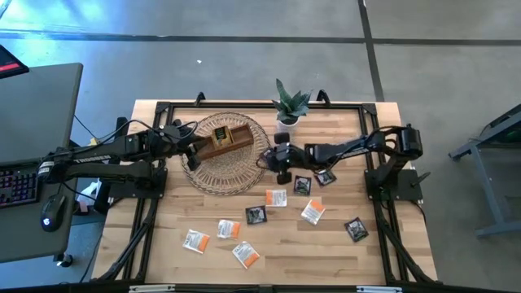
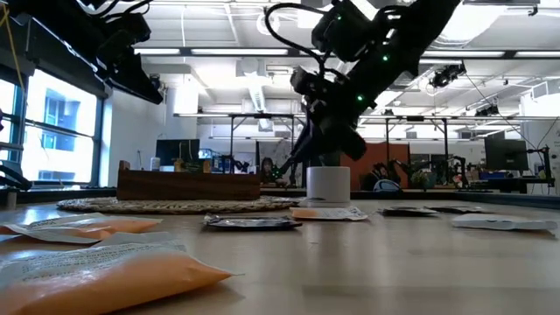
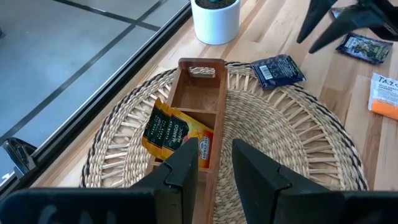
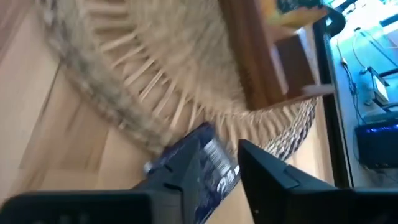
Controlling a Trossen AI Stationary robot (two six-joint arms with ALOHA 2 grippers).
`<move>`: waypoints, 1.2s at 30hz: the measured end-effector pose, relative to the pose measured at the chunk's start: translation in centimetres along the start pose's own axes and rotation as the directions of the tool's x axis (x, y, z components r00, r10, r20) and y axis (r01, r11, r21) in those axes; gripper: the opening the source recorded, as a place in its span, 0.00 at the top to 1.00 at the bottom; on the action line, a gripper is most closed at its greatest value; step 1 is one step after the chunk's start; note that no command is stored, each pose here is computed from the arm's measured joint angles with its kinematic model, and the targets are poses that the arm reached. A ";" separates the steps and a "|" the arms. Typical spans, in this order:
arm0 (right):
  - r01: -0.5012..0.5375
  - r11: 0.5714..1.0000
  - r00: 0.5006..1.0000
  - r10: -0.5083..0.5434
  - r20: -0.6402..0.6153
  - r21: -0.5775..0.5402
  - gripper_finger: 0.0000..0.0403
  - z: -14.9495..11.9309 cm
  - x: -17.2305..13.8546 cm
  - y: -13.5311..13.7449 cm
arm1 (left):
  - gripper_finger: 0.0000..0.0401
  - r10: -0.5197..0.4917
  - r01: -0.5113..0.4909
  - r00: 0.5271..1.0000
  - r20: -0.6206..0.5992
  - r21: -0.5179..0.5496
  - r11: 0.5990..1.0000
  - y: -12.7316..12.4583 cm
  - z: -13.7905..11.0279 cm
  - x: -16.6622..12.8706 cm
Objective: Pick & Place Tea
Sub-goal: Put the black tea bag into the right section of the wooden organizer
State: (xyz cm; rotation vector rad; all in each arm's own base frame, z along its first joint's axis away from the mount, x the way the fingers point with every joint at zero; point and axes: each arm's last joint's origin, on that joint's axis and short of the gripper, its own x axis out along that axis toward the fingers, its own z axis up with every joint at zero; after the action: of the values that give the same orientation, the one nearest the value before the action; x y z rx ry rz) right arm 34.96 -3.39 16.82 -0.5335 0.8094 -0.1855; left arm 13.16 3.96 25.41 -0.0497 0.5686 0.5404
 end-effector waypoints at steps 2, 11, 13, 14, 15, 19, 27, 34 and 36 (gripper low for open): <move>-0.002 1.000 0.998 0.000 -0.055 -0.029 0.69 -0.2 -0.2 0.7 | 0.76 0.000 0.000 1.000 0.000 -0.006 1.000 0.0 0.0 0.0; -0.036 0.999 0.985 0.035 -0.169 -0.005 0.57 -3.1 0.1 1.8 | 0.76 -0.007 0.007 1.000 0.000 -0.034 0.999 0.0 0.0 0.0; -0.020 1.000 0.988 0.018 -0.154 -0.014 0.57 -3.3 0.5 1.4 | 0.76 -0.008 0.008 1.000 0.000 -0.038 0.999 0.0 0.0 0.0; -0.021 1.000 0.988 0.018 -0.156 -0.019 0.57 -3.5 0.8 1.3 | 0.76 -0.008 0.008 1.000 0.000 -0.043 0.999 0.0 0.0 0.0; -0.035 0.999 0.987 0.030 -0.159 -0.026 0.57 -3.7 1.2 1.3 | 0.76 -0.008 0.008 1.000 0.000 -0.048 0.999 0.0 0.0 0.0; -0.083 0.995 0.984 0.072 -0.163 -0.061 0.57 -4.5 2.7 1.5 | 0.76 -0.008 0.008 1.000 0.000 -0.060 0.998 0.0 0.0 0.0; 0.005 0.997 0.990 -0.015 -0.138 -0.077 0.57 -4.8 3.8 0.5 | 0.76 -0.003 0.004 1.000 0.000 -0.060 0.998 0.0 0.0 0.0; -0.052 0.996 0.995 0.046 -0.083 -0.076 0.65 -5.9 5.4 -0.7 | 0.76 -0.003 0.003 1.000 0.001 -0.060 0.998 0.0 0.0 0.0; -0.043 0.993 0.997 0.036 -0.064 -0.106 0.69 -6.1 5.9 -0.7 | 0.76 -0.001 0.001 1.000 0.000 -0.060 0.998 0.0 0.0 0.0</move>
State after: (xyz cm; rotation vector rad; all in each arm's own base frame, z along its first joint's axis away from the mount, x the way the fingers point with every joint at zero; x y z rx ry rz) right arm 34.58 -8.40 9.99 -0.6145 0.8929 -0.1232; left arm 13.16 3.95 25.41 -0.1067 0.5524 0.5567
